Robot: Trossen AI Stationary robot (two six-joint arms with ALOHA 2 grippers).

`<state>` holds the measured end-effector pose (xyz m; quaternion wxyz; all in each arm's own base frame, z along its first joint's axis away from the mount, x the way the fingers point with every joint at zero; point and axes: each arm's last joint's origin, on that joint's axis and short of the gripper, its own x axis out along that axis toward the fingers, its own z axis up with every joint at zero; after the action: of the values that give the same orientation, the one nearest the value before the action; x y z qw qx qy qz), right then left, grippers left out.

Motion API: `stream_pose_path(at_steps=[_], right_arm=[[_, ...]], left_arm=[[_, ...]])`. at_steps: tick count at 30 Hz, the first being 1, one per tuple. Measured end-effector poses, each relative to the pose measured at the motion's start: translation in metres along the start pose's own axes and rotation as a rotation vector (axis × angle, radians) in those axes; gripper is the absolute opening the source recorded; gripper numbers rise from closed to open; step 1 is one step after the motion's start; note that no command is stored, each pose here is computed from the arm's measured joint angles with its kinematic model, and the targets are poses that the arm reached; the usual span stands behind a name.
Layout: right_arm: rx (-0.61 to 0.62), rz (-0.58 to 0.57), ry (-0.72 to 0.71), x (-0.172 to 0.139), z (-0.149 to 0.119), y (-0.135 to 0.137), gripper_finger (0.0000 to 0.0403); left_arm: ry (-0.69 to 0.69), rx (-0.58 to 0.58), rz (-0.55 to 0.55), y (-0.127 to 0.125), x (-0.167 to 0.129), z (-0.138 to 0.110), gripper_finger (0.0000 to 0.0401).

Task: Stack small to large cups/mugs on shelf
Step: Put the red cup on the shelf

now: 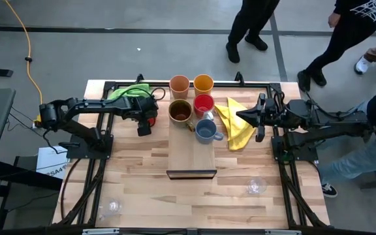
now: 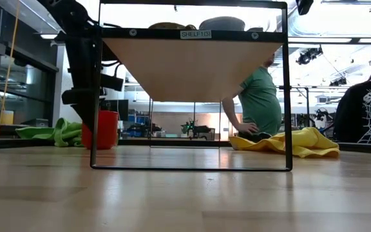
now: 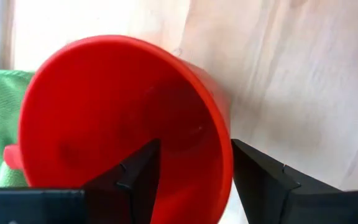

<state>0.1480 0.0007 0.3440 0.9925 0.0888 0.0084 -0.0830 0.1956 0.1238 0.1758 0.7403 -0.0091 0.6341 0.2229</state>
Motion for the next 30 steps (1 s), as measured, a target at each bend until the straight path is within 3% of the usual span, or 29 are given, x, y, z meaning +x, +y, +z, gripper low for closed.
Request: stream_pose_path(at_steps=[4,11,19,25,30], right_arm=[[0.000,0.000,0.000,0.000,0.000,0.000,0.0000],[0.000,0.000,0.000,0.000,0.000,0.000,0.0000],[0.000,0.000,0.000,0.000,0.000,0.000,0.0000],[0.001,0.000,0.000,0.000,0.000,0.000,0.0000],[0.002,0.000,-0.001,0.000,0.000,0.000,0.0000]], left_arm=[[0.008,-0.002,0.012,0.000,0.000,-0.001,0.0148],[0.019,-0.038,0.019,0.001,-0.003,-0.003,0.0014],[-0.024,-0.149,-0.021,0.004,-0.030,-0.011,0.0007],[-0.193,-0.313,-0.062,0.014,-0.089,-0.020,0.0005],[-0.439,-0.502,-0.044,0.023,-0.148,-0.043,0.0003]])
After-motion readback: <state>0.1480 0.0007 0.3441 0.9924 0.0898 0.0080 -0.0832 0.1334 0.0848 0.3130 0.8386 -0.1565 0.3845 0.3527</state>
